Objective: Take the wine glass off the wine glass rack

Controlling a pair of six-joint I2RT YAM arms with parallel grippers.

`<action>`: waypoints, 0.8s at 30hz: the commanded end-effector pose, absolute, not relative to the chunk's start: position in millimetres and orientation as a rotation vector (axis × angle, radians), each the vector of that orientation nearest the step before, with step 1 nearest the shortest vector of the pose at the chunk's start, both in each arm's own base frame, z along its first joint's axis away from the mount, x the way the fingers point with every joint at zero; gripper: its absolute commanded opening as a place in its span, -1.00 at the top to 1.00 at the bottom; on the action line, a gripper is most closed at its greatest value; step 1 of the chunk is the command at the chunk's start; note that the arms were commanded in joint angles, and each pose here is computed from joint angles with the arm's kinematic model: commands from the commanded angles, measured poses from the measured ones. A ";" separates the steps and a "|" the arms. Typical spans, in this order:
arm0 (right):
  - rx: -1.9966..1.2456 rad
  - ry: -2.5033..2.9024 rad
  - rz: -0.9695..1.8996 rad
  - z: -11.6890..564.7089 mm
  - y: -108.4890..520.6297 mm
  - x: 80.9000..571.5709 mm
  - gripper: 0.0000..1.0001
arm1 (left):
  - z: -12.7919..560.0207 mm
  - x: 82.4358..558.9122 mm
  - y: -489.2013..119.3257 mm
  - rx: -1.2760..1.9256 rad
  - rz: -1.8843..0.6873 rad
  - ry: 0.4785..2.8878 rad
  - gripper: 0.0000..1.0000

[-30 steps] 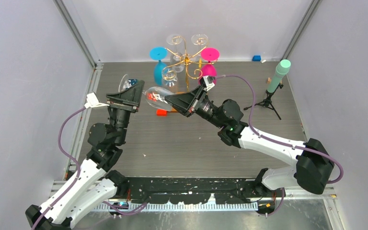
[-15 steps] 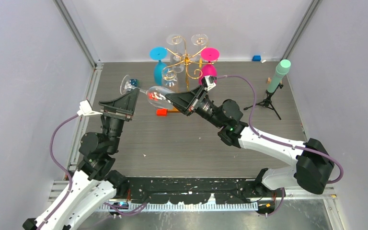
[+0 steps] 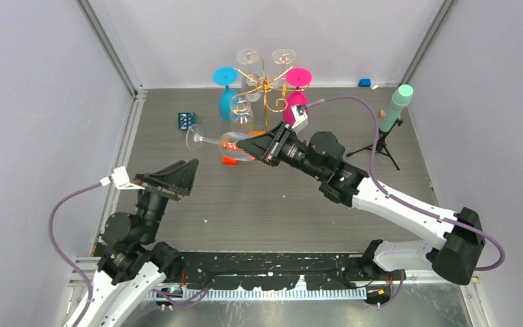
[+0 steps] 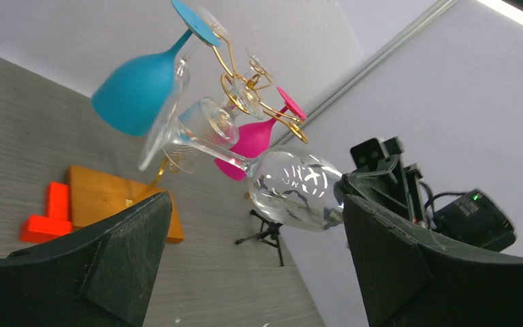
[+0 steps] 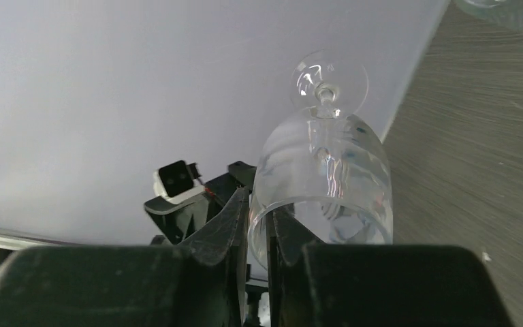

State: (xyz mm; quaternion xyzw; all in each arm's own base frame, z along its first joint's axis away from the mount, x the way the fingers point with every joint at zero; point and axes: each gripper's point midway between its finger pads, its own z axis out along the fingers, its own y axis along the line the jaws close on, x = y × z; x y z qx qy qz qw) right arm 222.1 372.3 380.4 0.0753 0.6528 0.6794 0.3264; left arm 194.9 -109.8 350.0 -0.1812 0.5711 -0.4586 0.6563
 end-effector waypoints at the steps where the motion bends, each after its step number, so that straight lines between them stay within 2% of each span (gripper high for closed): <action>1: 0.005 1.836 1.542 381.1 352.4 206.5 0.99 | 348.5 170.6 -92.5 -0.193 -0.848 1.309 -0.99; 8: -0.175 2.097 1.152 342.1 308.1 191.7 0.99 | 353.5 154.5 -80.3 -0.069 -0.726 1.349 -0.99; 16: -0.061 2.311 0.161 293.1 157.1 205.6 0.99 | 351.6 166.5 -88.3 -0.005 -0.657 1.424 -0.99; 18: -0.028 2.328 -0.003 286.8 131.5 206.3 0.99 | 349.6 171.1 -94.9 0.018 -0.658 1.438 -0.99; 24: 0.108 2.409 -0.148 261.8 94.5 209.6 0.99 | 342.5 178.0 -136.8 0.238 -0.720 1.468 -0.99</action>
